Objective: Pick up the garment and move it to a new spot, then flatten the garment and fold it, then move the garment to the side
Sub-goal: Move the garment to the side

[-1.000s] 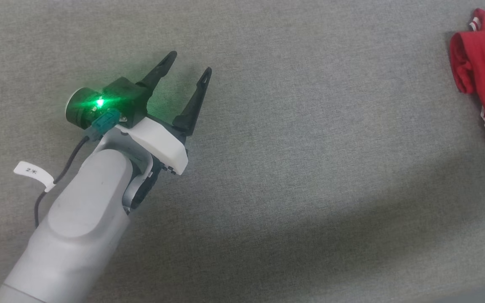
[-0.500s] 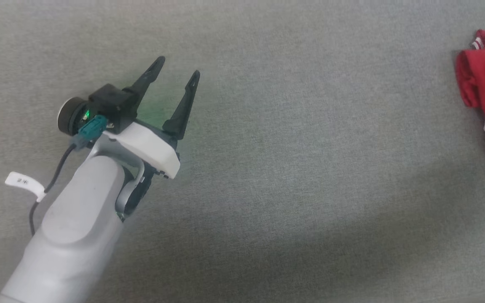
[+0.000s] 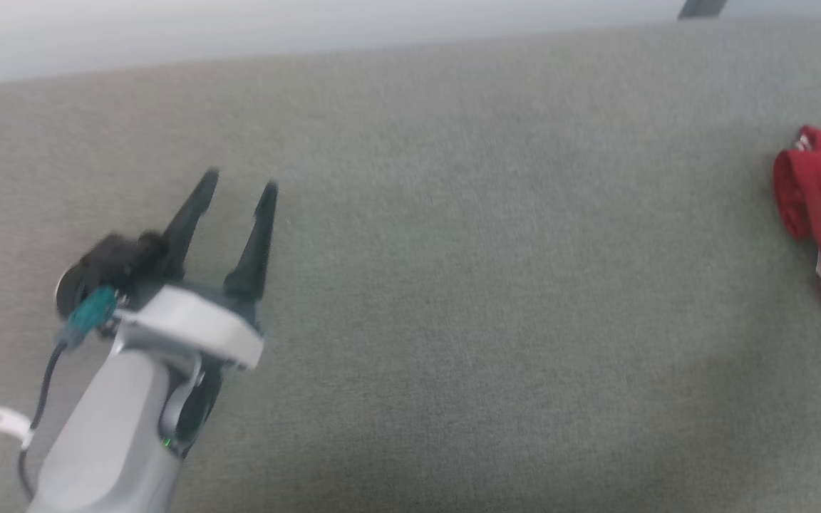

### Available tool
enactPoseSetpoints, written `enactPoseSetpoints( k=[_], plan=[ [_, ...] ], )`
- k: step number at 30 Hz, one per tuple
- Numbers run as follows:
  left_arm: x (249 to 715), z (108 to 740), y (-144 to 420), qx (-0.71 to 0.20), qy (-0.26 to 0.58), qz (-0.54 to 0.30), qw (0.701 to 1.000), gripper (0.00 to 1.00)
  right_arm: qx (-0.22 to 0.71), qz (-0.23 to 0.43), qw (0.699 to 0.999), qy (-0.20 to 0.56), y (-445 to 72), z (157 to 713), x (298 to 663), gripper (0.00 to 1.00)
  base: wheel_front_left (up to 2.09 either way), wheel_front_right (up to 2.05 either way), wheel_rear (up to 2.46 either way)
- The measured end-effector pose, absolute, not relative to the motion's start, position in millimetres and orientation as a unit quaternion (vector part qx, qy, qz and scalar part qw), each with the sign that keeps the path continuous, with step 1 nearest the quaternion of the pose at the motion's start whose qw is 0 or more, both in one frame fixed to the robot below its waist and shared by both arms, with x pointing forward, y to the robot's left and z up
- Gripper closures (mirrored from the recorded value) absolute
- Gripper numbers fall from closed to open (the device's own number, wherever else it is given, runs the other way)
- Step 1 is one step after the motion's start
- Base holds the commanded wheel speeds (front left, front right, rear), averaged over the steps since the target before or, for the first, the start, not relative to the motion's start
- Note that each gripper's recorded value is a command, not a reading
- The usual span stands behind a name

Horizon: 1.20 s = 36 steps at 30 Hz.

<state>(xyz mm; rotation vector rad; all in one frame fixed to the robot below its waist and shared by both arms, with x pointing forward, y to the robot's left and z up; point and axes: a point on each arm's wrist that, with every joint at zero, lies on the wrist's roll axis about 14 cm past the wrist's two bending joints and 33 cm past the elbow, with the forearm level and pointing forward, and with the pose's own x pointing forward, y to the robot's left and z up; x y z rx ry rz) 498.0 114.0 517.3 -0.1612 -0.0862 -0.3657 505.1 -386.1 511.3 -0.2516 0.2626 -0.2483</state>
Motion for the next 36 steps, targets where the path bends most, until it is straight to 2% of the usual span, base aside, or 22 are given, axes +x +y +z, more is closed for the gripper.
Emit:
enactPoseSetpoints(
  k=[12,24,36],
  plan=[
    [435.9,526.7,183.7,-0.052,-0.050,-0.093,0.993,0.00,-0.077,-0.062,0.993,0.062,-321.2,522.3,483.2,0.00,0.00,0.00,0.00],
    [367.4,526.2,246.9,-0.024,-0.054,-0.002,0.998,0.00,-0.056,-0.017,0.998,0.012,-270.5,520.9,448.6,0.00,0.00,0.00,0.00],
    [334.5,508.0,264.0,-0.018,-0.029,0.017,0.999,0.00,-0.032,-0.004,0.999,-0.021,-235.5,514.5,414.8,0.00,0.00,0.00,0.00]
  ],
)
